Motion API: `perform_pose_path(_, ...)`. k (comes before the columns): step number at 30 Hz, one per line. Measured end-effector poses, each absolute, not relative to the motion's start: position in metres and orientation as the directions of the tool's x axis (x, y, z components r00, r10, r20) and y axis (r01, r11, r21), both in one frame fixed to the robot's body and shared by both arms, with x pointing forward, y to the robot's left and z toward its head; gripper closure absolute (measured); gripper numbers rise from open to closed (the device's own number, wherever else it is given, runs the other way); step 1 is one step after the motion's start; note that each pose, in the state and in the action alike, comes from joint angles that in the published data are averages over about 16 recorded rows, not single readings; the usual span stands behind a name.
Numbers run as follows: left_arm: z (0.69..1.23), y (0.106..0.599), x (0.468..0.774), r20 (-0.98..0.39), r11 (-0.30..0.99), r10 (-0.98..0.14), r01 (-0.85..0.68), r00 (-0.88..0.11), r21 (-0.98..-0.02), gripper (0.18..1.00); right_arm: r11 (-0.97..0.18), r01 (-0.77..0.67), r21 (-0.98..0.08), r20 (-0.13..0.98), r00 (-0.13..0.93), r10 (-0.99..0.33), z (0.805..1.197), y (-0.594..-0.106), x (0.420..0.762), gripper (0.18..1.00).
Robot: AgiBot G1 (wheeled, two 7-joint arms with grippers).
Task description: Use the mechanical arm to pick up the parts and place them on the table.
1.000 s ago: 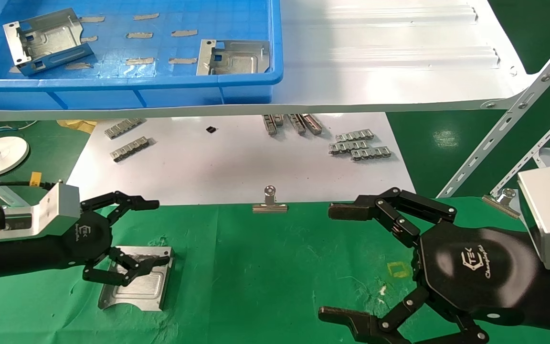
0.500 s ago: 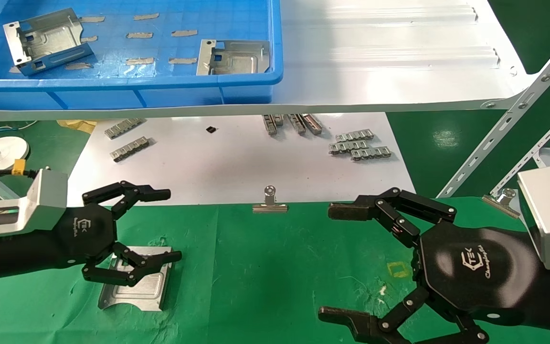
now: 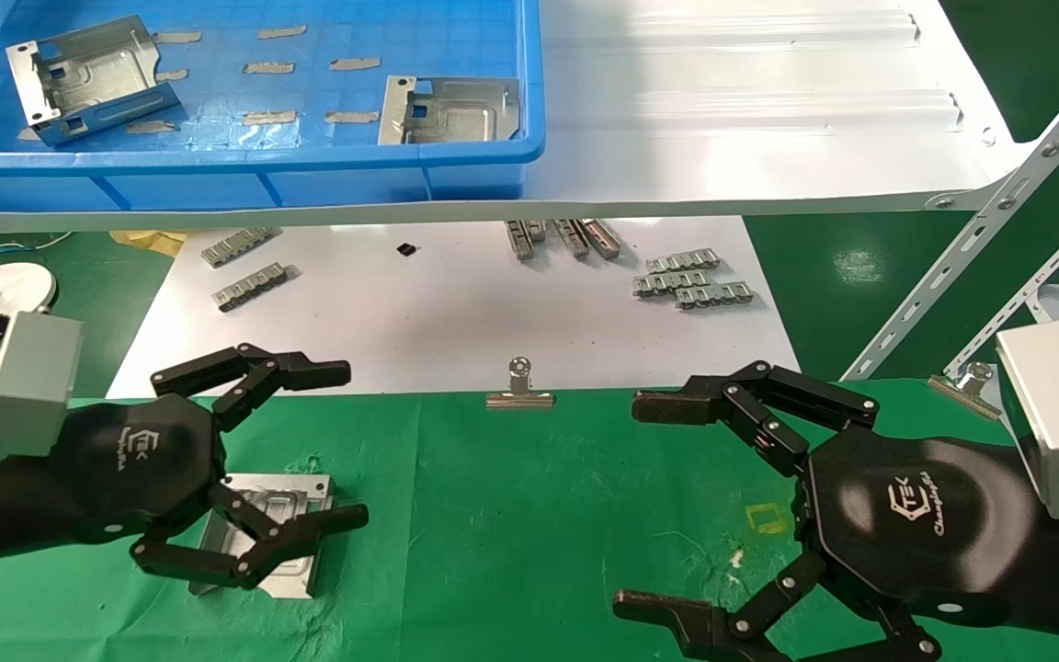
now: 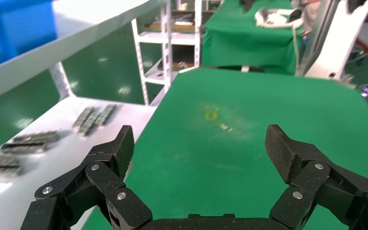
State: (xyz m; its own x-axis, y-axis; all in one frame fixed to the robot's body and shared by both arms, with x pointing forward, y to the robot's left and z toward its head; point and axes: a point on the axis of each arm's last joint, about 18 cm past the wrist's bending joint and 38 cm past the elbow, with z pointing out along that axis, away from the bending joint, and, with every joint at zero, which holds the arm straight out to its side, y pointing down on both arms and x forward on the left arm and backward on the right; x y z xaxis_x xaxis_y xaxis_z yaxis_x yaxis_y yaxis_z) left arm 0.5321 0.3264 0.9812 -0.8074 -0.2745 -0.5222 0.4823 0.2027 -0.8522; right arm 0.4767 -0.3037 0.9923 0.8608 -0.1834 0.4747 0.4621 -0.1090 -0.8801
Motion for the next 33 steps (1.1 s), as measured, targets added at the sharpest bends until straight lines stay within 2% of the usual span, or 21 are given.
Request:
perform_pose_path(17, 0.992, 0.3, 0.475, -0.482, 0.112, -0.177, 0.469, -0.858, -0.876, 0.184, -0.109, 0.462, -0.88, 0.475, 0.861, -0.184, 0.992, -0.304, 0.477, 0.179)
perform_pose_path(33, 0.993, 0.299, 0.471, -0.478, 0.107, -0.171, 0.466, -0.861, -0.878, 0.184, -0.109, 0.462, -0.88, 0.474, 0.861, -0.184, 0.992, -0.304, 0.477, 0.179)
